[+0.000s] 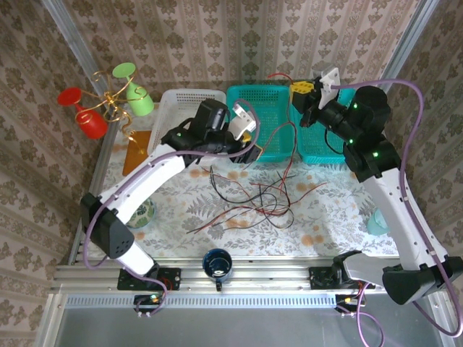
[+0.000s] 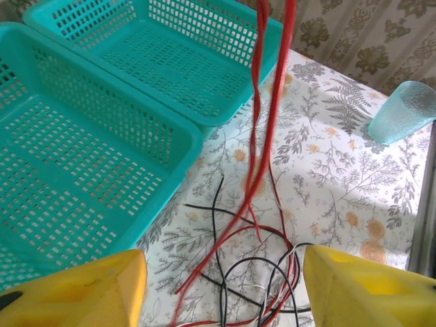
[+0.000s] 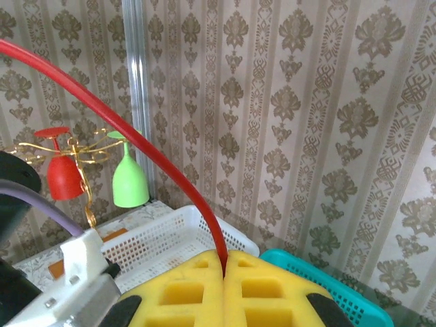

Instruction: Untangle the cables

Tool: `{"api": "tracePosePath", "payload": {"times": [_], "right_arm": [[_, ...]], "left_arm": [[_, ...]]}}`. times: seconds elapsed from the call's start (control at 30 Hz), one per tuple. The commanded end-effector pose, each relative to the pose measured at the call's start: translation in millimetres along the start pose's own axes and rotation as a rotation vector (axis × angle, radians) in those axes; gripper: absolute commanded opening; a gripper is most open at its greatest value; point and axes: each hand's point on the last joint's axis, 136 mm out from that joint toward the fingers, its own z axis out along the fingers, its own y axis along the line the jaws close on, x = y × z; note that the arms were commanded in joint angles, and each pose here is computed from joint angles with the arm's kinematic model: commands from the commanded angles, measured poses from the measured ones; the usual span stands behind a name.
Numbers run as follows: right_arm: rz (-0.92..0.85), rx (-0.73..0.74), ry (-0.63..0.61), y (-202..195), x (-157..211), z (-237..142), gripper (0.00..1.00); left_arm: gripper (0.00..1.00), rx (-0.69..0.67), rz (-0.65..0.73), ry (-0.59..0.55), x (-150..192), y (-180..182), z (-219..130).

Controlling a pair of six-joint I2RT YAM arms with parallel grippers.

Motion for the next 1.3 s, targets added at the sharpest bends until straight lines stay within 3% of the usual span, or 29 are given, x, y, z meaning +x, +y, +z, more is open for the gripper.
{"api": "tracePosePath", "payload": {"times": [0.0, 0.27, 0.5, 0.57, 0.67, 0.8, 1.27], "right_arm": [[0.012, -0.028, -0.029, 3.2, -16.0, 0.0, 0.00], [0.022, -0.009, -0.017, -1.3, -16.5, 2.0, 0.00], [0.044, 0.014, -0.024, -3.8, -13.8, -0.7, 0.00], [0.050, 0.016, -0.037, -3.3, -16.4, -3.1, 0.00], [0.053, 0.040, -0.042, -6.3, -16.3, -6.1, 0.00], [0.045, 0.137, -0.026, -21.2, -12.3, -11.5, 0.00], [0.037, 0.695, -0.088, -103.7, -13.2, -76.6, 0.00]], "left_arm": [[0.63, 0.078, 0.020, -0.073, -25.4, -12.1, -1.3], [0.63, 0.179, 0.021, -0.160, -45.6, -25.6, 7.7], [0.60, 0.148, 0.001, -0.178, -43.4, -28.9, 13.5], [0.51, 0.124, -0.007, -0.159, -38.4, -25.9, 21.2], [0.20, 0.084, -0.032, -0.134, -31.3, -17.2, 31.6], [0.00, 0.010, -0.047, -0.117, -28.9, -6.7, 29.2], [0.00, -0.319, 0.055, 0.041, -1.4, 17.8, -47.5]]}}
